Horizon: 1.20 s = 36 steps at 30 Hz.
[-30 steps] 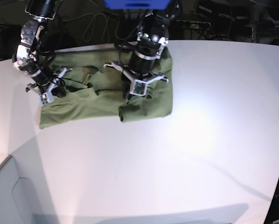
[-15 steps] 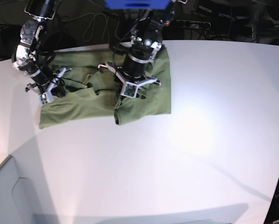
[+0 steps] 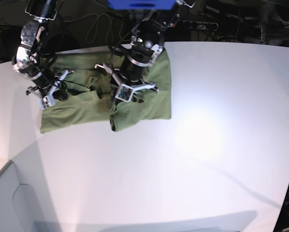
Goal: Fold the T-shirt properly
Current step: 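Lay the folded end down and open the left gripper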
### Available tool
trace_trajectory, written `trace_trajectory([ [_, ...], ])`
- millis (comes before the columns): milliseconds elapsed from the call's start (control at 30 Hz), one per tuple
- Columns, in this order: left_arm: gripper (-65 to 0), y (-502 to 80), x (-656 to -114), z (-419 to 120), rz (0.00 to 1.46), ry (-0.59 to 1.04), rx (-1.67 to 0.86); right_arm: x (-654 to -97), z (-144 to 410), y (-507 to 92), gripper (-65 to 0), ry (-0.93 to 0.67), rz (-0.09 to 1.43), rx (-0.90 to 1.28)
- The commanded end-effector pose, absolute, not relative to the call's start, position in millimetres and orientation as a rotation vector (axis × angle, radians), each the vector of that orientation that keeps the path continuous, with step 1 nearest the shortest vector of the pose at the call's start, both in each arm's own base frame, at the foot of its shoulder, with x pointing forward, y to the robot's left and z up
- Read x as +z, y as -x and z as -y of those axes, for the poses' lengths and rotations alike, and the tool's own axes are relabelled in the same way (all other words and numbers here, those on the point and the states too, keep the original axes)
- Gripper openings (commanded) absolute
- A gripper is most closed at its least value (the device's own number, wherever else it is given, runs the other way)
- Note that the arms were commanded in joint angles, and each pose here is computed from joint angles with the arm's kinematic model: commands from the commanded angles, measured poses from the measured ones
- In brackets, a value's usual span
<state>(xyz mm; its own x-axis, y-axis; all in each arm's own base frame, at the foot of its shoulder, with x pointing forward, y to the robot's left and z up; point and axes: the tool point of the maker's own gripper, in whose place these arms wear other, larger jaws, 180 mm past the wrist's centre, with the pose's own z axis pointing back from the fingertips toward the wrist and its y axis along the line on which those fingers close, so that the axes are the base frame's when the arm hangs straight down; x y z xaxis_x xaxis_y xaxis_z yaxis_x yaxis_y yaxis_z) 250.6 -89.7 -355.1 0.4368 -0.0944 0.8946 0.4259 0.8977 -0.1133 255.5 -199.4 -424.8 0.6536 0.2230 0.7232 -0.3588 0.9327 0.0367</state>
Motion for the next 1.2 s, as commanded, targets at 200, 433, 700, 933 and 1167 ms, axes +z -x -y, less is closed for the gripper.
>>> trace_trajectory([
  [200,-49.0,-252.5,-336.2,104.9,1.12,0.392,-0.311,-421.6,202.5,-256.1,-65.0,-0.174,0.79,0.358],
  [433,-40.3,-250.0,-315.8,99.8,1.167,0.409,-0.278,-421.7,202.0,-256.2,-65.0,-0.174,0.79,0.359],
  [700,-40.0,-250.8,-320.7,29.5,1.178,0.267,-0.209,-420.5,202.0,-258.1,-65.0,-0.174,0.795,0.36],
  [933,-40.1,-241.8,-360.2,15.1,1.066,0.263,-0.147,-421.2,195.3,-259.0,-65.0,-0.186,0.794,0.372],
  [1167,-40.2,-241.4,-383.9,10.8,0.987,0.327,-0.045,-421.9,192.8,-258.5,-65.0,-0.191,0.791,0.38],
])
